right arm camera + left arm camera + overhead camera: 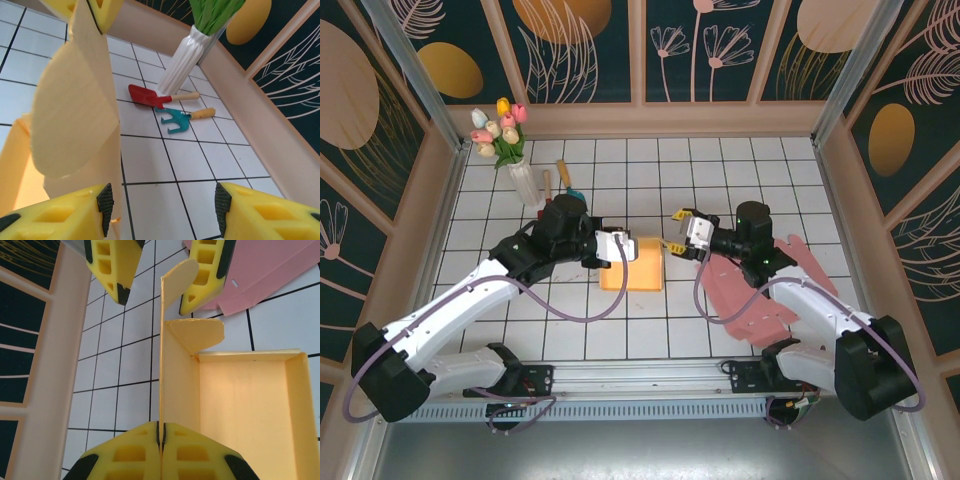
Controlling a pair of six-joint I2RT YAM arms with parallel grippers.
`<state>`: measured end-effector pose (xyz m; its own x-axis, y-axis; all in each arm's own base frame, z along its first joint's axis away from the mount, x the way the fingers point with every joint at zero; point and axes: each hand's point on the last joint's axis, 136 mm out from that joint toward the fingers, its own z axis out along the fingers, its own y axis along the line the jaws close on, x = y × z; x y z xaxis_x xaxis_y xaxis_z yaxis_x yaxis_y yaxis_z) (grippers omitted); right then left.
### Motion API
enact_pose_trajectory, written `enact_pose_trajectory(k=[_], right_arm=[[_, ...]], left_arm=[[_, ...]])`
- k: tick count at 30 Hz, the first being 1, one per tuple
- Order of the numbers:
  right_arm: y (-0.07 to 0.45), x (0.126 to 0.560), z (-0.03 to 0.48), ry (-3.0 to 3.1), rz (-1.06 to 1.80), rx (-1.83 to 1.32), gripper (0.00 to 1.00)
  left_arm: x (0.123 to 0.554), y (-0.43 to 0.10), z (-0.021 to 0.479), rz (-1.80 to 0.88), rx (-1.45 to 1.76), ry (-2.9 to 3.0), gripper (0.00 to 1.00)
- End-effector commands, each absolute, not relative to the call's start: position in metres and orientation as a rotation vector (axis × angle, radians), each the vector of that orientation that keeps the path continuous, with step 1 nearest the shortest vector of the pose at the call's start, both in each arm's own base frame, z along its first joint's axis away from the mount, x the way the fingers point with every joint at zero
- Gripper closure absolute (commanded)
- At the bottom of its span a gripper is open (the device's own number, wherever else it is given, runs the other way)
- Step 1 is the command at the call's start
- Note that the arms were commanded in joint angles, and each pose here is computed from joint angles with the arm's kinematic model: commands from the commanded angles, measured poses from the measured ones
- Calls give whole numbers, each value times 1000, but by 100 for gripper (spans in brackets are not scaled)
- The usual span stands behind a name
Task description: Fold the paper box
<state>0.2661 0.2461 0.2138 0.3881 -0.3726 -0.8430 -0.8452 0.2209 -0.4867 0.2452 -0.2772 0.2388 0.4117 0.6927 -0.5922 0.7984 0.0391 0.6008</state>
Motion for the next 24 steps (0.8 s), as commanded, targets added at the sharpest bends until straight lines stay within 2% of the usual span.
enact_pose_trajectory(k=[1,24], right_arm=[[250,261,216,1151,497,-1434,42],[275,240,205,1089,697,-1565,44]], left_arm=[[239,-283,250,-157,1684,1219,100],[241,-287,236,-153,1688,1206,100]])
